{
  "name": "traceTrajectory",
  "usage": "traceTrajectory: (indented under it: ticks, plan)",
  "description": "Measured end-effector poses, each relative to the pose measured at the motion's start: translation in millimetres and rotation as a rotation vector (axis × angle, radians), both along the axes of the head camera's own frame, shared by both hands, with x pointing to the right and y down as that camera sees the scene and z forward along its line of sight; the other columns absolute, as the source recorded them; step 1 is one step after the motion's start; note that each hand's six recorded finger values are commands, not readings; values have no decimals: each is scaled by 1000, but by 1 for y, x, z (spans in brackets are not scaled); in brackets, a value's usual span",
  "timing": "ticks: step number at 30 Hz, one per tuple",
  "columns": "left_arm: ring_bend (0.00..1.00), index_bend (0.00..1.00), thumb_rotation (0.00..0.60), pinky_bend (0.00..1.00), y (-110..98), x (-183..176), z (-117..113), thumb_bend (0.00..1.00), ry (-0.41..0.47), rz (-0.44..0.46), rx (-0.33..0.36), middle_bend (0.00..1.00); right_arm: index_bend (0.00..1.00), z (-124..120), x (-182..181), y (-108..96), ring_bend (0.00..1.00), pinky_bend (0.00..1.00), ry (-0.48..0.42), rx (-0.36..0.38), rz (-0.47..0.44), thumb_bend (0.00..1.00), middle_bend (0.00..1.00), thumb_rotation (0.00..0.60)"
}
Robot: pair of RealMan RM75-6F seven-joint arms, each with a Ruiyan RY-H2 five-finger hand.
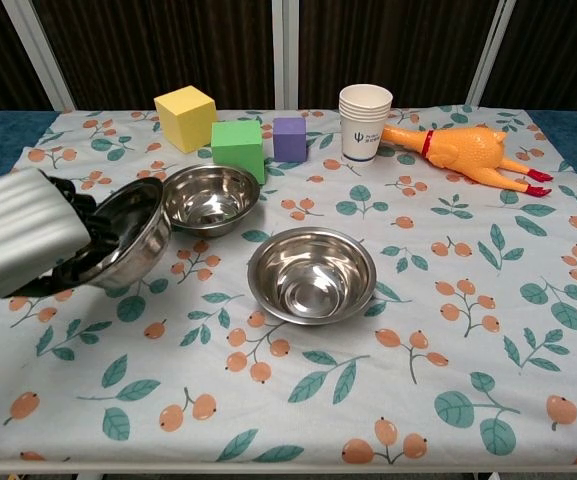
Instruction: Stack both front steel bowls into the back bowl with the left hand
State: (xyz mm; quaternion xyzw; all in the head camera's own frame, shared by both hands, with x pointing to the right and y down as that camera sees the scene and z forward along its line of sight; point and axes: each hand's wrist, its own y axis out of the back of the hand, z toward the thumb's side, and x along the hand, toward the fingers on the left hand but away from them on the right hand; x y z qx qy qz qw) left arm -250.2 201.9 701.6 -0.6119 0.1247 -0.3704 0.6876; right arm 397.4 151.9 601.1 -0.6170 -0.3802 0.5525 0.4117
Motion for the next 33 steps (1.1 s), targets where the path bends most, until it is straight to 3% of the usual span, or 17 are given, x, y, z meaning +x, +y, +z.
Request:
traceTrajectory:
  ticks: [10,24,33]
  plan:
    - [618,723,600,654,-59,40,4,332,-17,61,62,740,23,-11,4,-4,0,28,-19,48,26,0,101,600]
    - [618,723,600,654,-76,62,45,335,-142,153,97,739,23,-11,20,-7,0,28,-23,52,62,0,101,600]
    - [618,721,600,653,-98,72,54,334,-172,172,135,735,22,-7,24,-9,0,28,-22,42,72,0,101,600]
